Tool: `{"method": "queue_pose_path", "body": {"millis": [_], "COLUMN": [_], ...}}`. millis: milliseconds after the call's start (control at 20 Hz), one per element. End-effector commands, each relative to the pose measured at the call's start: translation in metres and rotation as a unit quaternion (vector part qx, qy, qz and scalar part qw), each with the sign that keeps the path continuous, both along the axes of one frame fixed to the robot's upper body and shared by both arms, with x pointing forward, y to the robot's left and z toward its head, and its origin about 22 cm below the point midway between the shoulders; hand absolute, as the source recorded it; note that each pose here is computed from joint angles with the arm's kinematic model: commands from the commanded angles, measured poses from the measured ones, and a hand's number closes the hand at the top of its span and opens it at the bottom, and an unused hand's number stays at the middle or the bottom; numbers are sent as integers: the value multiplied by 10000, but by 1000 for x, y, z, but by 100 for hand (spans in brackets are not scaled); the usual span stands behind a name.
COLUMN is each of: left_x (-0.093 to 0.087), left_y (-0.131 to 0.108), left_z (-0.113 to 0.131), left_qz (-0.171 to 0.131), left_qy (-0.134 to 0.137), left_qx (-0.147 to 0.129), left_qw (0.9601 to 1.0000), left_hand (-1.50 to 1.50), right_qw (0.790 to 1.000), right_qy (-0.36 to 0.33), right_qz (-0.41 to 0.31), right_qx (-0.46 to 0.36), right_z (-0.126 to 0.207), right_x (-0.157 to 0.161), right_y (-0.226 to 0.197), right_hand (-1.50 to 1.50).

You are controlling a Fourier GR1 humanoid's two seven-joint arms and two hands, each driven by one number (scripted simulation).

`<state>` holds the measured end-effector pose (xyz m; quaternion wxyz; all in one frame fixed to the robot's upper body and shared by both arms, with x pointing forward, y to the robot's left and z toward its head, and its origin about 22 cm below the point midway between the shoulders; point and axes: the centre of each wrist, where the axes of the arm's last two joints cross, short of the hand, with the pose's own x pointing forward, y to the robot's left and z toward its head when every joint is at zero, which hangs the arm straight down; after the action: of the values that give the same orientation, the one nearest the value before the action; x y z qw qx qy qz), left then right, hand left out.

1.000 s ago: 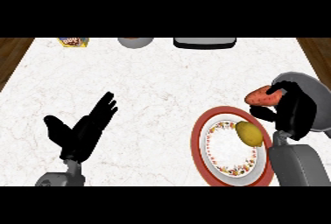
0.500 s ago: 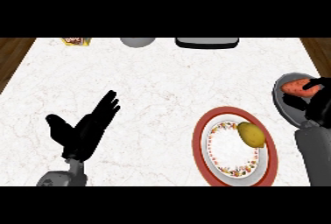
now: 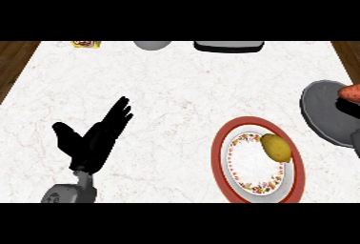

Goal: Pick the sweet potato from the plate and place it in the pan

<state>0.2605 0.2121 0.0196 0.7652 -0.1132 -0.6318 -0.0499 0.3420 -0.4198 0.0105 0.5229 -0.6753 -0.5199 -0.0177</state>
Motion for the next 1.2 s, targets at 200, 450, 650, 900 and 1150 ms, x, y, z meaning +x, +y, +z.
{"method": "queue_pose_path", "body": {"millis": [200,450,650,900,1150], "left_x": [18,-4,-6,-5,-13], "left_y": [-20,-2,-5,3,-10], "left_z": [15,-12,-12,-1,-19], "left_qz": [-204,-124,-75,-40,94], "left_qy": [-71,-54,96,-45,8], "left_qx": [-108,-7,12,1,-84], "left_qw": [9997,9999,9999,10000,9999], "left_hand": [0,0,0,0,0], "right_qw": [9837,9890,9853,9649,9389], "right_qy": [1568,863,-343,-1067,-1158], "right_qz": [-193,245,646,641,1175], "right_qx": [857,1178,1545,2314,3021], "right_z": [-19,-16,-1,-5,-20], "right_x": [-19,-18,-13,-32,-69], "right_y": [-31,-33,-37,-58,-83], "right_hand": [-150,-150,-150,-150,-150]}}
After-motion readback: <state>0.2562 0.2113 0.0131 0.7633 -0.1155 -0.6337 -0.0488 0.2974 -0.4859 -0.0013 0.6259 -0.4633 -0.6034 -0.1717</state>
